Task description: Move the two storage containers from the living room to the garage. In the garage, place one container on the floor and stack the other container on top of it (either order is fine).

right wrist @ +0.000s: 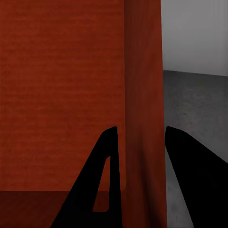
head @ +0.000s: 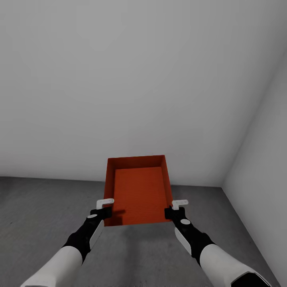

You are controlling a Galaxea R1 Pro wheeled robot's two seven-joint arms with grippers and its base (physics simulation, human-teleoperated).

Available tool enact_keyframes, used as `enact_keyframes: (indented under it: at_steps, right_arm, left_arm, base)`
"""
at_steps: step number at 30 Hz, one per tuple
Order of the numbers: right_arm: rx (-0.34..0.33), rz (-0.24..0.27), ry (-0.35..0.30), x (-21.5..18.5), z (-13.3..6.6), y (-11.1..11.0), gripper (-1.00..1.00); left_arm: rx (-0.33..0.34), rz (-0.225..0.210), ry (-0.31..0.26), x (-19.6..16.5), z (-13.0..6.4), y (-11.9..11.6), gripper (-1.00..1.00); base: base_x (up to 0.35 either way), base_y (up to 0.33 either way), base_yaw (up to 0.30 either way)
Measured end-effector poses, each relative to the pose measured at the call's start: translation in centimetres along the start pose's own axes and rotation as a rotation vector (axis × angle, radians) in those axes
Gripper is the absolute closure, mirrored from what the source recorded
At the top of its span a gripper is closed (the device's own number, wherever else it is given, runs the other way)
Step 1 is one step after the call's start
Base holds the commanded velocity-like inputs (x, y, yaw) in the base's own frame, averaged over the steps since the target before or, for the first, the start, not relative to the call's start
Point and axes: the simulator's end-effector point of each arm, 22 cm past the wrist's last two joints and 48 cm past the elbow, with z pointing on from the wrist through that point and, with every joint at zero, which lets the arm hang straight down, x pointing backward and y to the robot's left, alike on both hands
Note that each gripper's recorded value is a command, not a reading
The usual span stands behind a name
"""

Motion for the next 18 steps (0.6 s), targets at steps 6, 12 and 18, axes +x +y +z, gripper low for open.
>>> enact_keyframes:
  at_steps: [6, 12, 18]
  right_arm:
    - [0.000, 0.001, 0.009, 0.6, 0.2, 0.0, 1.00]
    - [-0.001, 0.001, 0.019, 1.1, 0.4, 0.0, 1.00]
    - [-0.001, 0.002, 0.028, 1.7, 0.6, 0.0, 1.00]
  left_arm:
    - [-0.001, 0.001, 0.009, 0.5, 0.3, 0.0, 1.00]
    - [-0.002, 0.002, 0.019, 1.0, 0.6, 0.1, 1.00]
    - [-0.003, 0.003, 0.028, 1.6, 0.8, 0.1, 1.00]
  base:
    - [0.000, 0.000, 0.000]
    - [0.000, 0.000, 0.000]
    - [0.000, 0.000, 0.000]
